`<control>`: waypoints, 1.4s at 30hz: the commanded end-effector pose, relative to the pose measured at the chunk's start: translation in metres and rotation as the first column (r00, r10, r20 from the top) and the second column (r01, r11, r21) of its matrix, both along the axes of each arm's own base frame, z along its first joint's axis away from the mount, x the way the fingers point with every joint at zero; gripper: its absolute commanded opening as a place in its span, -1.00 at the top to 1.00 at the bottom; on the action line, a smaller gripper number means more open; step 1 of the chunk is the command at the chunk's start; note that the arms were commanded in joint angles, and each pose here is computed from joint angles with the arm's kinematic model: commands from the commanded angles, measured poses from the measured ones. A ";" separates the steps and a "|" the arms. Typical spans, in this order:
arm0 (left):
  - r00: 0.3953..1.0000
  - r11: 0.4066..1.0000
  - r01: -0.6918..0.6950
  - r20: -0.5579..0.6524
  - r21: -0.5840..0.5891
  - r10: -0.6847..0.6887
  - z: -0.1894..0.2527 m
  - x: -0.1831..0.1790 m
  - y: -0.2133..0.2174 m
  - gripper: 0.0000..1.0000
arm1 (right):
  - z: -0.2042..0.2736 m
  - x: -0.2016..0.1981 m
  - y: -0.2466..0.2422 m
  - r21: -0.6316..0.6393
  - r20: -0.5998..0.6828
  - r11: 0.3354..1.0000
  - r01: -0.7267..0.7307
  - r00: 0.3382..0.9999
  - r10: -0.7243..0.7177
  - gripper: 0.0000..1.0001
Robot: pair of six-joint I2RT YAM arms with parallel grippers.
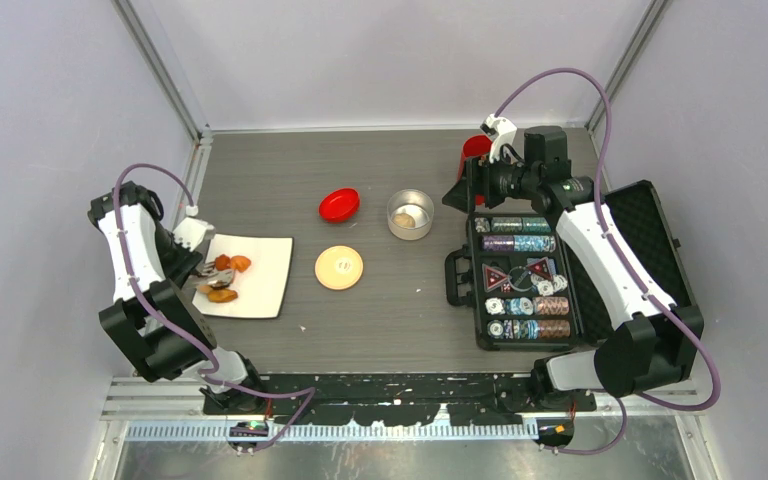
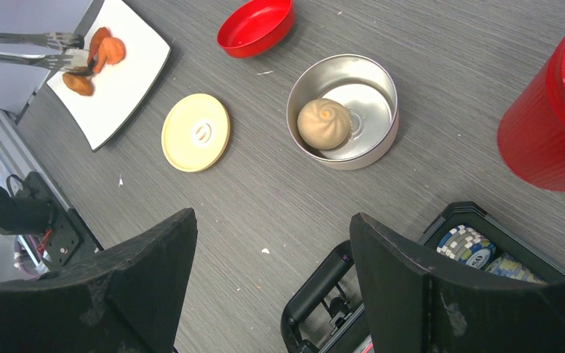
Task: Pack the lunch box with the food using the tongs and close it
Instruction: Pick up the fake food from the plate, then place the fake food in the packing box.
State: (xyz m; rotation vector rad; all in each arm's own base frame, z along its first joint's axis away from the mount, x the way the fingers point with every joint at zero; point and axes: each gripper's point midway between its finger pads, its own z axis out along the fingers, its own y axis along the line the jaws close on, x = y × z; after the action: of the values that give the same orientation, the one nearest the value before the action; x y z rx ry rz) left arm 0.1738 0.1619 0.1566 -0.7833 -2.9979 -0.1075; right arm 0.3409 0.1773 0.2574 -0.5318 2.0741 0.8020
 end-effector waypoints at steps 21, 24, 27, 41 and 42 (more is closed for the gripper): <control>0.998 0.999 0.004 0.062 -0.038 -0.002 0.052 -0.010 -0.021 0.36 | 0.027 0.011 0.002 0.019 0.096 1.000 0.000 0.995 -0.001 -0.61; 0.994 0.997 0.014 0.105 -0.072 -0.006 0.062 0.001 -0.037 0.36 | 0.027 0.011 0.003 0.022 0.094 1.000 -0.001 0.996 -0.001 -0.61; 0.988 0.995 0.023 0.152 -0.099 -0.008 0.070 0.017 -0.056 0.36 | 0.030 0.012 0.003 0.023 0.099 1.000 0.000 0.995 -0.002 -0.61; 0.868 0.941 0.277 0.472 -0.196 -0.157 0.099 0.148 -0.208 0.36 | 0.045 0.034 -0.027 0.064 0.067 0.985 0.160 0.984 -0.164 -0.61; 0.851 0.928 0.316 0.492 -0.198 -0.184 0.098 0.155 -0.225 0.35 | 0.047 0.037 -0.034 0.070 0.066 0.981 0.183 0.980 -0.187 -0.61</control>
State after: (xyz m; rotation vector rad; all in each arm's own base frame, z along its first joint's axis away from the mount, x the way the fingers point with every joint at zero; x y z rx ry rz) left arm 0.2887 -0.0034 0.2413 -1.2323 -3.2440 0.0202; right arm 0.3566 0.1628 0.2735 -0.4355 2.0569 0.7629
